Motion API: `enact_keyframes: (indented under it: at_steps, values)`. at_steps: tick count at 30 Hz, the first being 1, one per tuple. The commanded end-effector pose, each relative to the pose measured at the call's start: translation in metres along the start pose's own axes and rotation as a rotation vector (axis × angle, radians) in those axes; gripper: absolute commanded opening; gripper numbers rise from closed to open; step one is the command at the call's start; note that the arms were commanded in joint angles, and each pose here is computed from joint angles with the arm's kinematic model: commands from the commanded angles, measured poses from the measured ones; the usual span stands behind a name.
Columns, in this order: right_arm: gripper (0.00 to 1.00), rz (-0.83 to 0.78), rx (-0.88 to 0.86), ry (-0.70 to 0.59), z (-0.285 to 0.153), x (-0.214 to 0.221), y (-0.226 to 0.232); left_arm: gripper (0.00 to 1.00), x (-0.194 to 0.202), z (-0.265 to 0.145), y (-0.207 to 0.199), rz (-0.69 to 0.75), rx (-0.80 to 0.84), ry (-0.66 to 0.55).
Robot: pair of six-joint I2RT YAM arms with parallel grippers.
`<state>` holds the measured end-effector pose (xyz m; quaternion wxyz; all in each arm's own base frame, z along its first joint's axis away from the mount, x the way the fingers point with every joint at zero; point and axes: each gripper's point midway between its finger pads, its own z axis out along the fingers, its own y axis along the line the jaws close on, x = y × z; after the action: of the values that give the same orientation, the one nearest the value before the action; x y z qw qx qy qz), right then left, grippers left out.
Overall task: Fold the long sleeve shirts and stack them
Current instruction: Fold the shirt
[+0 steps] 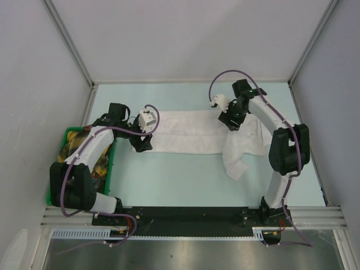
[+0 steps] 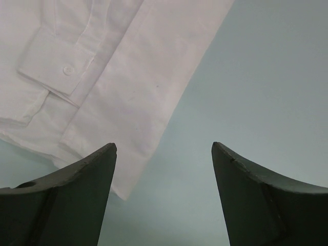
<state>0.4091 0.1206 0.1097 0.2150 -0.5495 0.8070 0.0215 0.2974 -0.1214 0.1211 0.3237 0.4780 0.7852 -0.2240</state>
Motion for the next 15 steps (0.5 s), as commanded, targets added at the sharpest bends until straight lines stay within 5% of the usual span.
enact_keyframes:
  at_steps: [1,5,9,15]
  values:
    - [0.64,0.102,-0.088,-0.189,-0.085,0.013,0.016,0.81,-0.029,0.003,-0.003,0.024,0.041,-0.088]
    - [0.72,-0.196,-0.119,-0.227,-0.095,0.023,0.077,0.81,-0.025,0.012,-0.006,-0.009,0.078,-0.086]
    - [0.73,-0.388,-0.224,-0.15,-0.054,0.043,0.142,0.83,-0.028,0.015,-0.008,-0.039,0.094,-0.105]
    - [0.73,-0.613,-0.218,-0.071,-0.001,0.041,0.163,0.84,-0.032,0.007,-0.008,-0.021,0.058,-0.109]
